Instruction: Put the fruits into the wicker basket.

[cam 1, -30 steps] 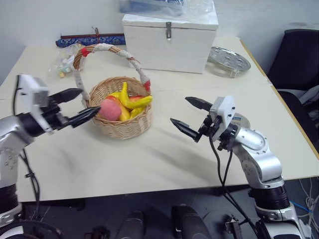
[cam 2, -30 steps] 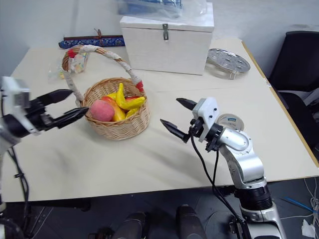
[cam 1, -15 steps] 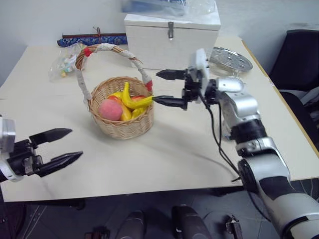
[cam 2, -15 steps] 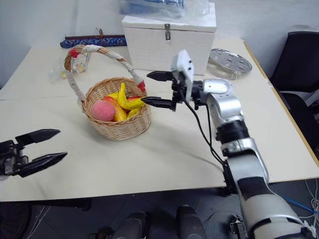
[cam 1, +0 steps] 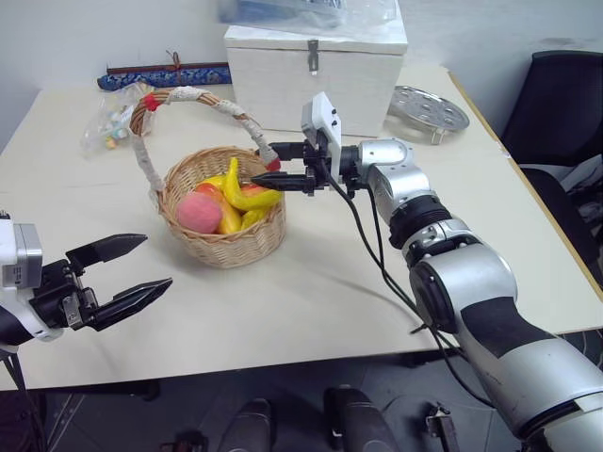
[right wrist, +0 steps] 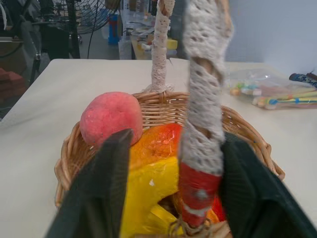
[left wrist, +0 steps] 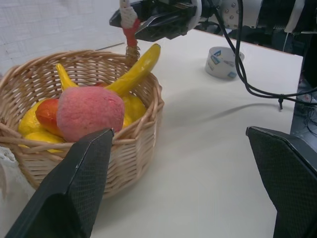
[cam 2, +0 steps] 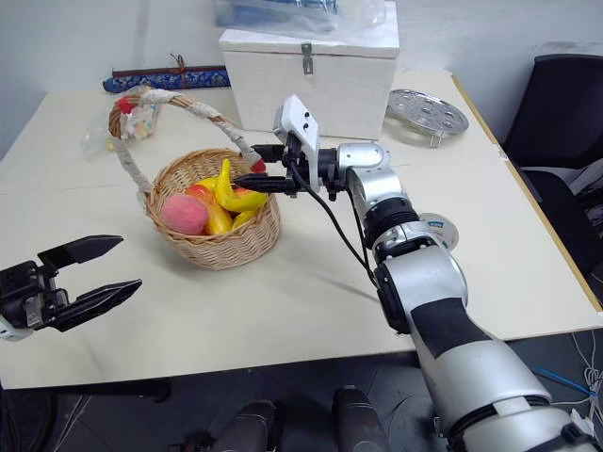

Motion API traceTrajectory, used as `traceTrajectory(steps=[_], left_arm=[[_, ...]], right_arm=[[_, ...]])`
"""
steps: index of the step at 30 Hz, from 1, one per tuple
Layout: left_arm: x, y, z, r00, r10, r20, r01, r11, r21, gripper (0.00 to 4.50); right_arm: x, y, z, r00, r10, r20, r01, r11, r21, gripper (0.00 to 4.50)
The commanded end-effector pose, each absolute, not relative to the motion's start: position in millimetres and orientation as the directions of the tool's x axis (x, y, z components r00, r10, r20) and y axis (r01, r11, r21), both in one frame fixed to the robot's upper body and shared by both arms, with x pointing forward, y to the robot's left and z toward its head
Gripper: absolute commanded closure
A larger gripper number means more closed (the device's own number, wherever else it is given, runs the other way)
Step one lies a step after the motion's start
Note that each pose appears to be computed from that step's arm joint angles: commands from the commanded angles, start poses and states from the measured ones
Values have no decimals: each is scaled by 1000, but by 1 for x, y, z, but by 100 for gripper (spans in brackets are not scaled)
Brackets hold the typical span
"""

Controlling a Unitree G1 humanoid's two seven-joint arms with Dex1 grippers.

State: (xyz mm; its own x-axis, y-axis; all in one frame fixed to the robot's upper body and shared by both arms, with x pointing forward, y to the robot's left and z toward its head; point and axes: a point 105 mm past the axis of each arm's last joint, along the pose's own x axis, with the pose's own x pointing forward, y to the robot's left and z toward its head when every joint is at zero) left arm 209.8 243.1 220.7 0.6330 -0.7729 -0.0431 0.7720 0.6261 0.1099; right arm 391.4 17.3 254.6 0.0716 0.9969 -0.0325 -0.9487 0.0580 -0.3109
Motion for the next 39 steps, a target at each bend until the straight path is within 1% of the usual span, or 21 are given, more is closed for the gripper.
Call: traceTrajectory(steps=[1,3,4,5,7,10,13,14,16,20,22,24,28,30,32,33,35,37,39], left_arm=[[207,233,229,608,-794,-14,787,599,149,0],[208,230,229,594,-804,-11,797,586,147,0],[208,229,229,586,-810,-9,802,579,145,0],[208,228,227,574,-819,-2,812,569,131,0],[208,227,220,552,-834,-14,830,548,106,0],[213,223,211,531,-847,-30,845,527,92,0],[218,214,206,509,-860,-17,858,507,79,0],[220,211,204,501,-866,-17,864,498,73,0],[222,209,202,490,-871,-18,870,488,67,0],[228,206,204,474,-880,-17,879,472,67,0],[231,205,205,464,-886,-19,884,462,68,0],[234,204,207,454,-891,-22,889,452,72,0],[238,203,211,446,-895,-17,893,443,81,0],[239,204,213,448,-894,-12,891,445,88,0],[240,204,215,452,-892,-7,888,449,93,0],[240,205,215,453,-891,-7,888,451,94,0],[239,205,215,459,-888,-8,885,456,95,0],[237,207,215,467,-884,-13,881,464,98,0],[235,211,213,479,-877,-29,875,474,96,0]], right_arm=[[387,19,260,36,999,-33,-942,23,-336,329],[387,13,258,31,999,-34,-938,18,-346,401],[386,10,258,29,999,-32,-936,16,-351,426],[387,5,258,33,999,-34,-935,19,-355,433],[389,-9,259,59,998,-39,-929,40,-367,433],[393,-35,284,145,979,146,-919,187,-346,433],[392,-71,298,285,923,257,-855,367,-368,433],[394,-85,303,356,885,301,-819,450,-357,433],[393,-108,308,459,821,340,-758,561,-333,433],[388,-134,302,592,727,346,-660,685,-309,433],[387,-142,294,644,687,337,-625,726,-285,433],[388,-147,281,693,655,302,-584,755,-298,433],[392,-152,263,746,617,250,-544,782,-305,433],[392,-153,260,758,600,256,-545,798,-258,433],[391,-155,258,764,587,268,-549,809,-209,359],[389,-153,256,754,603,262,-566,798,-207,334],[386,-153,258,749,606,268,-567,796,-215,268],[381,-157,263,738,615,278,-568,788,-237,201],[378,-171,272,745,602,290,-552,799,-240,131]])
